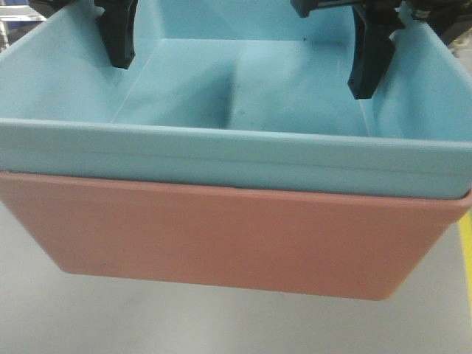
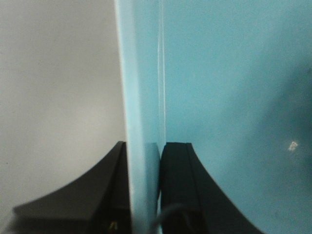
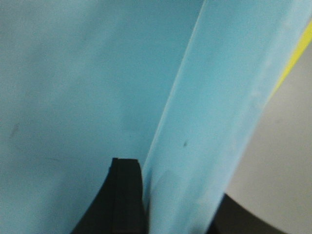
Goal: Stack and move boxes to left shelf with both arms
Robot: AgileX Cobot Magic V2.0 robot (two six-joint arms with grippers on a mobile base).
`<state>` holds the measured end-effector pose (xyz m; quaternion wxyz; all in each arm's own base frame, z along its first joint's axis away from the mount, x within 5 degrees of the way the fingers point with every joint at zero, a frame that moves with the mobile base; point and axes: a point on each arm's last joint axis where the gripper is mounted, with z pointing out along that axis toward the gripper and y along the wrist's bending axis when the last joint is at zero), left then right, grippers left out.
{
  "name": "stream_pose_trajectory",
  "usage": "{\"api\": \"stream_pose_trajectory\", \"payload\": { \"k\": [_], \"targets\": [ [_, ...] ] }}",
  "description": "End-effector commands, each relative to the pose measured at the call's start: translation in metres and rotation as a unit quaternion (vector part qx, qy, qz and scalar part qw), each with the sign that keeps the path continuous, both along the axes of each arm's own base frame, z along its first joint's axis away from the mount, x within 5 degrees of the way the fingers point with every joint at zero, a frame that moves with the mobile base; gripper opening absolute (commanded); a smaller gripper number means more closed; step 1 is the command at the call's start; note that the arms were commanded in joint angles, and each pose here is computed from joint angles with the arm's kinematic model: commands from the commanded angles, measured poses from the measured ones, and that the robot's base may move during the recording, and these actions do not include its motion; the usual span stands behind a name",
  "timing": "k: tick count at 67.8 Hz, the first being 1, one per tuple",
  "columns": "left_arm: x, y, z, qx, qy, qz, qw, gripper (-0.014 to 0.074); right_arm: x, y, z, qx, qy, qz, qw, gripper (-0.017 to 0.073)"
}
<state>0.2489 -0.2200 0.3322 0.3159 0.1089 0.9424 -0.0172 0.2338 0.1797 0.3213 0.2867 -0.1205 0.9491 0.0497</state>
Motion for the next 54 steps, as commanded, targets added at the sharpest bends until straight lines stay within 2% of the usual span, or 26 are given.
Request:
{"api": "stream_pose_trajectory", "payload": {
  "k": [1,54],
  "targets": [
    [-0.0103,-0.0286,0.0393,-0.138,-0.084,-0.077,0.984,-0.0003,-0.0023,0.0250,0.0441,0.142,-0.111,0.063,0.982,0.0056],
    [-0.0103,-0.0286,0.0393,-0.138,-0.084,-0.077,0.984,-0.0003,-0.0023,0.0250,0.0441,0.142,-0.111,0.063,0.982,0.0056]
  ]
}}
